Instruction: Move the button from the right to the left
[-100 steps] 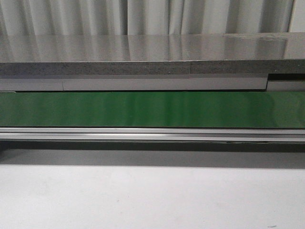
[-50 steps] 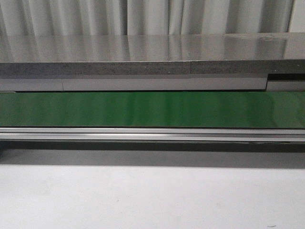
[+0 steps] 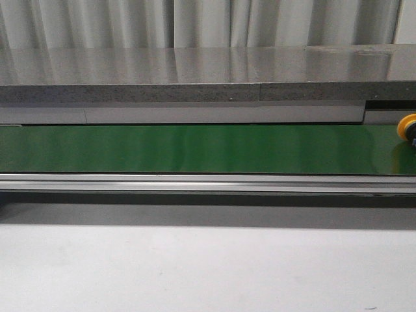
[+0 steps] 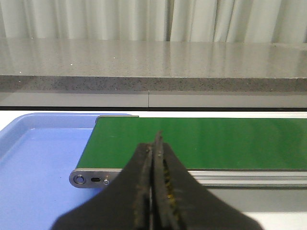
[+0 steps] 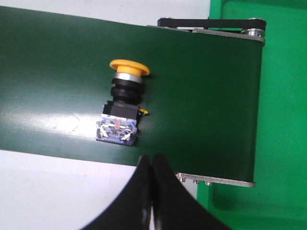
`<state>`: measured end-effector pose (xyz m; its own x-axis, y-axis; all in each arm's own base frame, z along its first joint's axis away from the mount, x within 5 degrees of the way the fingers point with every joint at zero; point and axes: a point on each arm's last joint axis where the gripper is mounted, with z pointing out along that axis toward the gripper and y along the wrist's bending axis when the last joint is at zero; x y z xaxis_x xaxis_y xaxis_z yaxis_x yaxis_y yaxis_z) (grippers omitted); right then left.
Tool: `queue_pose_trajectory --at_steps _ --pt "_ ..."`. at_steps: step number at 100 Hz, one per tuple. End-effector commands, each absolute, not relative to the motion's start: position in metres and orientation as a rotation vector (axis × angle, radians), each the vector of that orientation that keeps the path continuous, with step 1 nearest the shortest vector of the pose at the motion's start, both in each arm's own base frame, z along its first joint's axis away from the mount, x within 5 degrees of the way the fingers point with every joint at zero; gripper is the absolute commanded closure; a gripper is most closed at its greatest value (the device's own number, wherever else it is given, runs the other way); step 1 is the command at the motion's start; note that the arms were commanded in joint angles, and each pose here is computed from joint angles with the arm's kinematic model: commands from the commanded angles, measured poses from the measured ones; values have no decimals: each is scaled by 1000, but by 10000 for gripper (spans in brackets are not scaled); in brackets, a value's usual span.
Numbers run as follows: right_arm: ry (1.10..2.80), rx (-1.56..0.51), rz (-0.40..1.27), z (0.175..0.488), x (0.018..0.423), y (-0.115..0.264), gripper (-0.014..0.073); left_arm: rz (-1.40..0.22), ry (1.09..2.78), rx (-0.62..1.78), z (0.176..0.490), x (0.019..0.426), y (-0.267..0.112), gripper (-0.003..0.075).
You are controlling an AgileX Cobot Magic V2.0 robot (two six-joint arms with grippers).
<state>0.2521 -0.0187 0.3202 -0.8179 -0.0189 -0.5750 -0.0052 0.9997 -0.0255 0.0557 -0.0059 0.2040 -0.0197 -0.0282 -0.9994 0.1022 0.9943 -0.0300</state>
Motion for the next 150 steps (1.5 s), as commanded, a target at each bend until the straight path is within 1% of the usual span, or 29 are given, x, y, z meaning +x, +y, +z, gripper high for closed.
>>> queue_pose_trajectory --at_steps 1,30,59,74,96,124,150 --pt "2375 -49 -58 337 238 -14 654 -110 1528 59 197 55 -6 741" --pt "2288 -95 -55 322 194 -4 654 -110 1528 59 197 55 -6 741" --pt "2080 -85 -70 307 143 -3 654 -110 1528 59 197 55 -6 741" --pt "2024 -83 -73 294 117 -2 654 -110 1528 59 197 55 -6 741" --pt "1895 -77 -81 284 88 -2 654 -110 1528 59 197 55 -6 741" --pt "1732 -71 -89 275 61 -1 654 -110 1528 59 197 55 -6 741" --pt "1707 -70 -90 276 56 -1 654 -110 1528 59 197 55 -6 741"
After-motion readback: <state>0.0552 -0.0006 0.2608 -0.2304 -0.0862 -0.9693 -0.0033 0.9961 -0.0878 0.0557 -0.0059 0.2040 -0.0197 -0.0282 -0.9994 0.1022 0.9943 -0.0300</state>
